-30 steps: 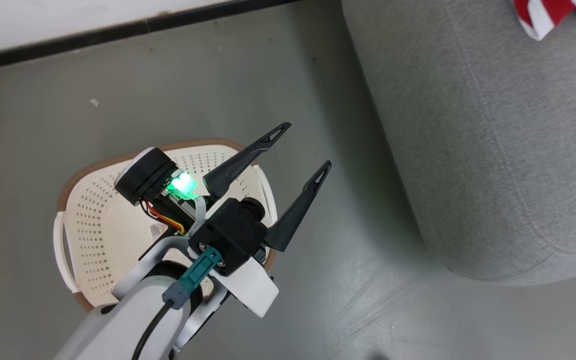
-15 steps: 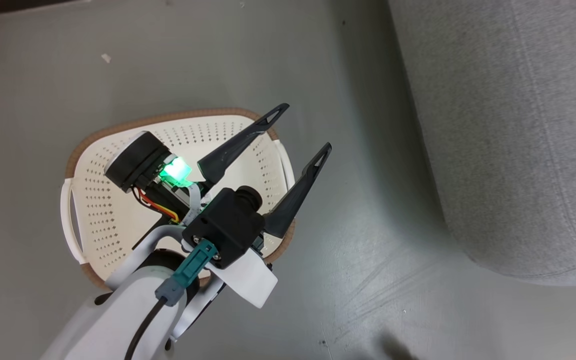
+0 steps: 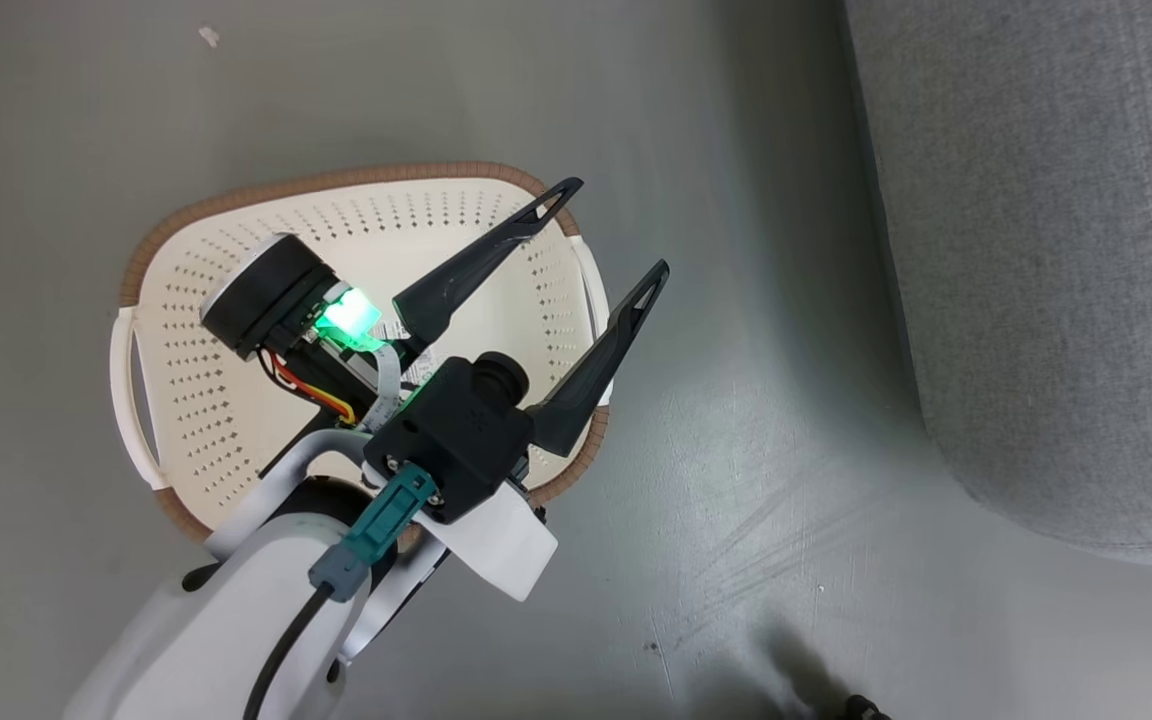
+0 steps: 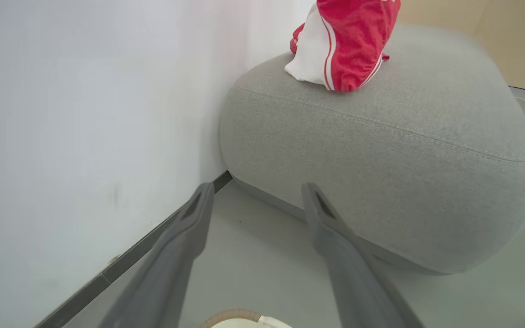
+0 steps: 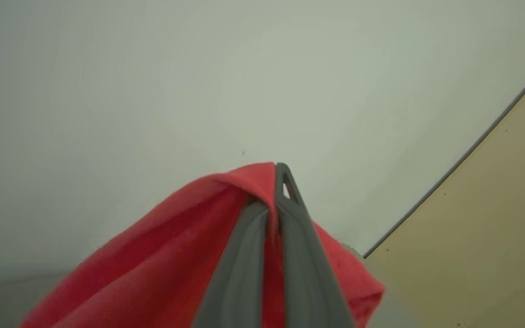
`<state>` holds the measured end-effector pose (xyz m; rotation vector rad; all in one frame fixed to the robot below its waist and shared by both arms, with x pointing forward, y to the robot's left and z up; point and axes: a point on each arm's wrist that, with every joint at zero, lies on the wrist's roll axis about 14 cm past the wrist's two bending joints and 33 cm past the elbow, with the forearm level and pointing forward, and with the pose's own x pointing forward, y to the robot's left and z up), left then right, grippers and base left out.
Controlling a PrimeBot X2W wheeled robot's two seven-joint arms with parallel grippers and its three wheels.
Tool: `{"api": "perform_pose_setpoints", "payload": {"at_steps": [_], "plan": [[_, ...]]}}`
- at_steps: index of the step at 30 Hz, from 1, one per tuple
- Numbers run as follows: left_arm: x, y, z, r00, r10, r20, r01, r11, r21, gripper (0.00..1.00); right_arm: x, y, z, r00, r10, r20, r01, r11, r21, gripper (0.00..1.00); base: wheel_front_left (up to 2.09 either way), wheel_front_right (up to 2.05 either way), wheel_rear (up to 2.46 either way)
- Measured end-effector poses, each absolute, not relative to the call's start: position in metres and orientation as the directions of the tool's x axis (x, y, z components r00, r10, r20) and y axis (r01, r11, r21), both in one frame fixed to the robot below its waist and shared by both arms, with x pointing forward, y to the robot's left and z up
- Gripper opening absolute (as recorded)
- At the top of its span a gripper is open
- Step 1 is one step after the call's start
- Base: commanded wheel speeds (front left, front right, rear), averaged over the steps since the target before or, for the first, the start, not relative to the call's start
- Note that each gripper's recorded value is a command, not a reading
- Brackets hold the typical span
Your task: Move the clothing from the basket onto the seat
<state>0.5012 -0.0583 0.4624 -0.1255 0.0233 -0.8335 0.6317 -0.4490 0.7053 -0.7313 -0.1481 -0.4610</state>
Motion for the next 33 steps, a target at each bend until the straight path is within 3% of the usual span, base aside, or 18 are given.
{"api": "perform_pose_setpoints", "payload": {"at_steps": [10, 18, 24, 26, 28, 29, 30, 33], "plan": [[0.511, -0.056, 0.444, 0.676, -0.737, 0.009, 0.732, 0.670, -0.125, 1.00, 0.628, -0.474, 0.584, 0.885, -0.464, 0.046, 0.408, 0.723, -0.558, 0.00, 0.00, 0.00, 0.00], [0.516, -0.057, 0.436, 0.675, -0.738, 0.003, 0.732, 0.670, -0.123, 1.00, 0.608, -0.483, 0.500, 0.821, -0.550, -0.154, 0.483, 0.813, -0.326, 0.00, 0.00, 0.00, 0.00], [0.516, -0.059, 0.437, 0.674, -0.739, 0.007, 0.734, 0.668, -0.120, 1.00, 0.601, -0.474, 0.480, 0.814, -0.541, -0.210, 0.478, 0.830, -0.285, 0.00, 0.00, 0.00, 0.00], [0.516, -0.060, 0.440, 0.673, -0.740, 0.017, 0.736, 0.666, -0.117, 1.00, 0.599, -0.474, 0.484, 0.814, -0.542, -0.206, 0.478, 0.829, -0.291, 0.37, 0.00, 0.00, 0.00], [0.516, -0.062, 0.442, 0.671, -0.742, 0.019, 0.738, 0.665, -0.114, 1.00, 0.597, -0.473, 0.487, 0.818, -0.540, -0.196, 0.475, 0.828, -0.299, 0.52, 0.00, 0.00, 0.00], [0.516, -0.062, 0.443, 0.670, -0.742, 0.020, 0.739, 0.664, -0.112, 1.00, 0.596, -0.473, 0.488, 0.819, -0.539, -0.196, 0.470, 0.827, -0.308, 0.87, 0.00, 0.00, 0.00], [0.516, -0.062, 0.444, 0.670, -0.742, 0.020, 0.739, 0.664, -0.110, 1.00, 0.594, -0.472, 0.488, 0.821, -0.537, -0.196, 0.467, 0.827, -0.313, 1.00, 0.00, 0.00, 0.00], [0.516, -0.063, 0.450, 0.670, -0.741, 0.036, 0.740, 0.665, -0.102, 1.00, 0.590, -0.469, 0.491, 0.829, -0.529, -0.184, 0.453, 0.826, -0.335, 1.00, 0.00, 0.00, 0.00]]}}
